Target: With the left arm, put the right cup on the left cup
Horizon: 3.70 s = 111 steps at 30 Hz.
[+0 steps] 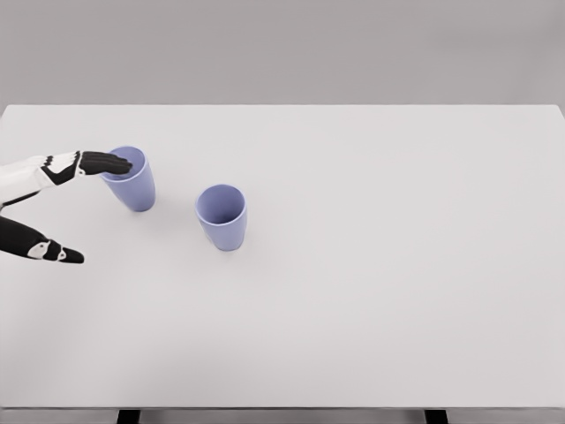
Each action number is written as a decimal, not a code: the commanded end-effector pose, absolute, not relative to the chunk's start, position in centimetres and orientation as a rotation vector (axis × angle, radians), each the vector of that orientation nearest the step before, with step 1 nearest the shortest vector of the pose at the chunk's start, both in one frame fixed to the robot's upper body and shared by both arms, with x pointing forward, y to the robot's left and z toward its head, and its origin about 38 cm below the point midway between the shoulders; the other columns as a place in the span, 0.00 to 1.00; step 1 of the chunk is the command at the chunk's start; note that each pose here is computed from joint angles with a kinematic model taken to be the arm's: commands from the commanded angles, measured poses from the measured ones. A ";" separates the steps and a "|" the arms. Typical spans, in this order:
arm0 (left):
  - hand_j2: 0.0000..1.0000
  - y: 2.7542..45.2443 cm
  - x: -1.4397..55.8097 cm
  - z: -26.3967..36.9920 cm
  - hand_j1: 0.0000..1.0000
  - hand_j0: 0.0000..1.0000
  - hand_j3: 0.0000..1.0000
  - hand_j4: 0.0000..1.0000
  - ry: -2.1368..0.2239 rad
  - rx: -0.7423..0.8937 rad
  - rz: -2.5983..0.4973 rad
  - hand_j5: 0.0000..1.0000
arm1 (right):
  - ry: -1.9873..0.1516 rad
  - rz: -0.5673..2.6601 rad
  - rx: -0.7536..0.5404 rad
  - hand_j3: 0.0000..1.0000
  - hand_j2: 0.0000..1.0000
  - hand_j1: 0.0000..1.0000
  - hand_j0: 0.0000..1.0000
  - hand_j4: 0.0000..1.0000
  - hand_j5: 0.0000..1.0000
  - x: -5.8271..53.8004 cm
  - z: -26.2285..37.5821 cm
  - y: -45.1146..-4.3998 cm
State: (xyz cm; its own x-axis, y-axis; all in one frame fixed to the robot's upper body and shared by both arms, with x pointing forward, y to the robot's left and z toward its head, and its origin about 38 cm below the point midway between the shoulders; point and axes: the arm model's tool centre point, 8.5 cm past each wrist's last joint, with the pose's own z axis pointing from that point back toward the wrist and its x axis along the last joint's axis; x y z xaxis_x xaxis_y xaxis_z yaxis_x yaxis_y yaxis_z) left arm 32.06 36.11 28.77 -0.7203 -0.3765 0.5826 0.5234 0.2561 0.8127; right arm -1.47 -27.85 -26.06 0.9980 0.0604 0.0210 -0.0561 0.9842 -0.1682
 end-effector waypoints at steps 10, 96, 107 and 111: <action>1.00 33.4 32.7 27.5 1.00 1.00 1.00 1.00 -1.876 -0.286 -1.479 1.00 | -0.026 0.058 -0.168 1.00 1.00 1.00 1.00 1.00 1.00 -1.5 -26.1 -27.9; 1.00 25.5 37.6 18.7 1.00 1.00 1.00 1.00 -1.524 -0.509 -0.850 1.00 | -0.026 0.058 -0.168 1.00 1.00 1.00 1.00 1.00 1.00 -1.5 -26.1 -27.9; 1.00 25.4 38.0 17.4 1.00 1.00 1.00 1.00 -1.502 -0.521 -0.812 1.00 | -0.026 0.058 -0.168 1.00 1.00 1.00 1.00 1.00 1.00 -1.5 -26.1 -27.9; 1.00 25.4 38.2 16.5 1.00 1.00 1.00 1.00 -1.478 -0.524 -0.802 1.00 | -0.026 0.058 -0.168 1.00 1.00 1.00 1.00 1.00 1.00 -1.5 -26.1 -27.9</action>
